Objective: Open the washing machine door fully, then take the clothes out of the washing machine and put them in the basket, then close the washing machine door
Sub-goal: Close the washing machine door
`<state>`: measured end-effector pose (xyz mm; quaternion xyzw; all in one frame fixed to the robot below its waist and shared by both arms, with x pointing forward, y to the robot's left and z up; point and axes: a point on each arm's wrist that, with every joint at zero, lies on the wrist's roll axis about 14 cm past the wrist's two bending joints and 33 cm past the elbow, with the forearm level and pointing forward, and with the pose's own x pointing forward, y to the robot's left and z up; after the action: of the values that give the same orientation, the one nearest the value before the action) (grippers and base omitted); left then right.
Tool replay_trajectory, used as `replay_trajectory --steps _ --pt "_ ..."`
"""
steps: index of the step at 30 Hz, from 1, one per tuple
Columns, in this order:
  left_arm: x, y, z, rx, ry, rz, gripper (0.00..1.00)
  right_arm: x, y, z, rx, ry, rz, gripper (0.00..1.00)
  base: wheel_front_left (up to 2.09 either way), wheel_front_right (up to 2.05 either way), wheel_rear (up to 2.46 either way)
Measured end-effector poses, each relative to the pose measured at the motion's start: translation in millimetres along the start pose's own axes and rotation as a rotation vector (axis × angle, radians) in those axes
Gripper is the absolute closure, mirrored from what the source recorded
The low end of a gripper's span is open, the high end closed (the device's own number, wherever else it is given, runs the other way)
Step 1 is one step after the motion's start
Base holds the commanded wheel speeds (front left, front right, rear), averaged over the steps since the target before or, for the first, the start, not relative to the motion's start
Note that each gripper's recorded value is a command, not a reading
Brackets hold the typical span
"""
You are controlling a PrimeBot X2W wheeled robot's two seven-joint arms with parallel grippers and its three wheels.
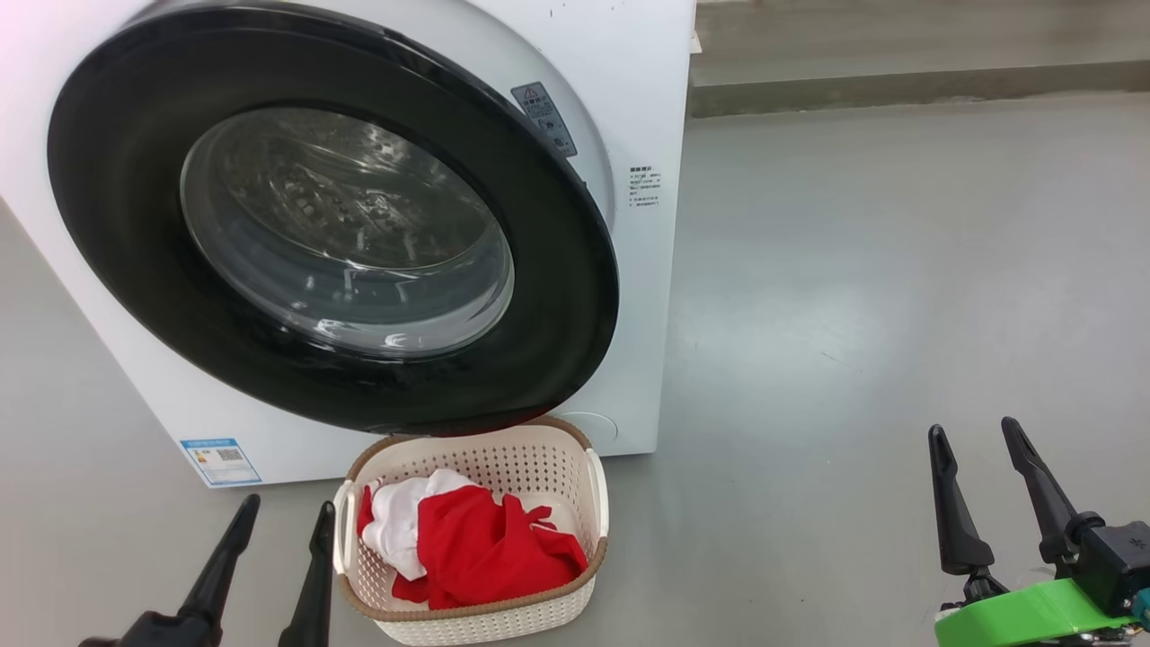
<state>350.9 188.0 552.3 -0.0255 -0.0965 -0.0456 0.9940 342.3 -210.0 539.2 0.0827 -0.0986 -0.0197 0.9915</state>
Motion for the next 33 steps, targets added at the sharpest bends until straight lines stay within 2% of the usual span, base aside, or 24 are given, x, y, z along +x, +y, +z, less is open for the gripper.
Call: replay_trajectory --steps 10,11,13,14,15,23,33 --pt "-6 -1 -6 -0.016 0.014 -0.002 0.0 2 5 0 0.002 0.001 0.016 0.0 0.0 0.0 0.0" --pt "-6 -2 -6 -0.017 0.014 -0.006 0.0 2 7 -1 0.002 0.003 0.02 0.07 0.0 0.0 0.0" --pt "-6 -1 -7 -0.01 0.015 -0.004 0.0 2 8 -3 0.0 0.009 0.024 0.58 0.0 0.0 0.0" --pt "-7 0 -7 -0.007 0.016 -0.005 0.0 3 9 -4 -0.001 0.012 0.027 0.81 0.0 0.0 0.0" --pt "-7 0 -7 -0.007 0.015 -0.002 0.0 3 10 -5 -0.004 0.016 0.03 1.0 0.0 0.0 0.0" --pt "-13 11 -8 -0.027 0.014 0.054 0.0 9 21 -34 -0.028 0.105 0.068 1.0 0.0 0.0 0.0" --pt "-23 21 -11 -0.057 0.02 0.106 0.0 67 100 -40 -0.017 0.109 0.282 1.0 0.0 0.0 0.0"
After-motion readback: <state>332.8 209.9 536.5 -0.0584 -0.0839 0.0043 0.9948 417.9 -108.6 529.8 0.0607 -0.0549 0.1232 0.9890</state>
